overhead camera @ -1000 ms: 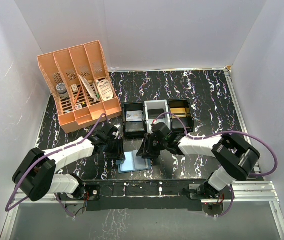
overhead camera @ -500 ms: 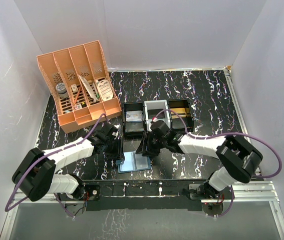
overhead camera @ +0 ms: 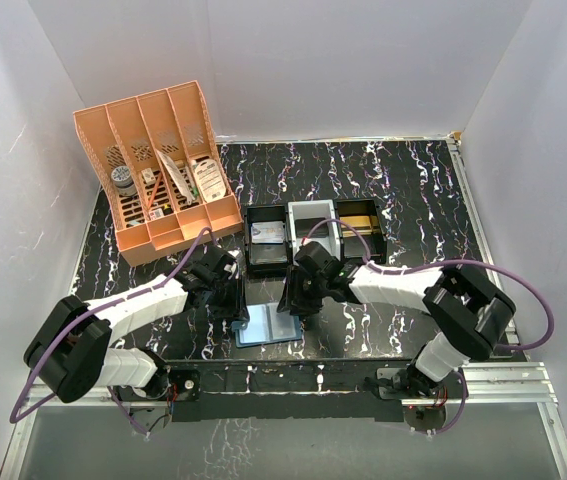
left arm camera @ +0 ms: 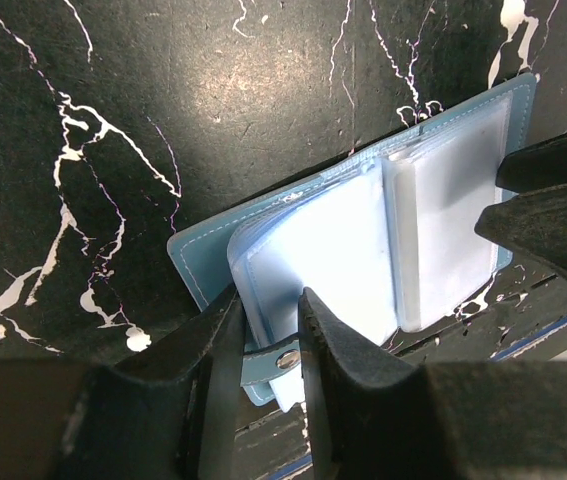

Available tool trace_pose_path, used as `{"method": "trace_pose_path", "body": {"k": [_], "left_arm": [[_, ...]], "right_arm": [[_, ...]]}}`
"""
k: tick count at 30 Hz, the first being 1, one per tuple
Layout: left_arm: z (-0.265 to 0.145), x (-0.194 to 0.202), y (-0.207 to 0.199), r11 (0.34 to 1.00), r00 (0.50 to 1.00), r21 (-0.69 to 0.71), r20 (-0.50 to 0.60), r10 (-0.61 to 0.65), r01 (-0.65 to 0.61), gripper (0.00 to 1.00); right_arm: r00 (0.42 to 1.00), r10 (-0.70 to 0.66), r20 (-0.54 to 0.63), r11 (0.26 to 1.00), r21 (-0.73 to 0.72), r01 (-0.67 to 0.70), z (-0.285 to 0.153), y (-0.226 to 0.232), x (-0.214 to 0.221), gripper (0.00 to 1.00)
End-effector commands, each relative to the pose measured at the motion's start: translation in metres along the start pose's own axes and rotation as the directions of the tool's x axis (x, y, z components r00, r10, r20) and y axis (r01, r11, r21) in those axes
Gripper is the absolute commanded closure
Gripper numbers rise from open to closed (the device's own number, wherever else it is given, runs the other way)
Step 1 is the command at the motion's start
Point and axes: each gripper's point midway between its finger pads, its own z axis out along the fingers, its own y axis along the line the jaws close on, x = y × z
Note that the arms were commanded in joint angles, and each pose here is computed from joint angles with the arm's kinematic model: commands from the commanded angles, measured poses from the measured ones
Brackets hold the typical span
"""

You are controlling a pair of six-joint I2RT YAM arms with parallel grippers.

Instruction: Take the credit cards out of the card holder

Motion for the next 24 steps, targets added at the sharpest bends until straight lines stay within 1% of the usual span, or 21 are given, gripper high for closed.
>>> {"method": "trace_pose_path", "body": {"k": [1, 4, 6, 8, 10, 15, 21, 24], "left_arm": [[0.000, 0.010, 0.001, 1.000, 0.999, 0.009, -0.037, 0.010, -0.010, 0.74], [0.001, 0.010, 0.000, 1.000, 0.999, 0.012, -0.040, 0.010, -0.009, 0.75], [0.002, 0.011, 0.000, 1.000, 0.999, 0.016, -0.043, 0.009, -0.008, 0.75], [0.002, 0.012, 0.000, 1.000, 0.999, 0.018, -0.046, 0.009, -0.008, 0.76], [0.002, 0.012, 0.000, 1.000, 0.999, 0.017, -0.048, 0.009, -0.009, 0.76], [0.003, 0.012, 0.000, 1.000, 0.999, 0.019, -0.047, 0.005, -0.004, 0.76], [0.002, 0.013, 0.000, 1.000, 0.999, 0.020, -0.046, 0.000, 0.001, 0.77], [0.002, 0.012, -0.001, 1.000, 0.999, 0.018, -0.044, -0.002, 0.003, 0.77]], "right_arm": [[0.999, -0.033, 0.008, 0.999, -0.019, 0.033, 0.005, 0.014, -0.004, 0.61], [0.999, -0.046, -0.002, 0.999, -0.023, 0.046, 0.007, 0.017, -0.001, 0.63], [0.999, -0.053, -0.003, 0.997, -0.052, 0.053, 0.006, 0.024, -0.001, 0.65], [0.999, -0.052, 0.000, 0.995, -0.080, 0.052, 0.004, 0.031, -0.002, 0.70], [0.998, -0.054, 0.011, 0.991, -0.119, 0.055, 0.001, 0.040, -0.005, 0.73], [0.998, -0.058, 0.012, 0.980, -0.188, 0.059, -0.006, 0.055, -0.005, 0.74], [0.999, -0.050, 0.012, 0.977, -0.206, 0.051, -0.010, 0.060, -0.005, 0.75], [0.998, -0.060, 0.005, 0.966, -0.250, 0.059, -0.013, 0.069, -0.004, 0.75]]}}
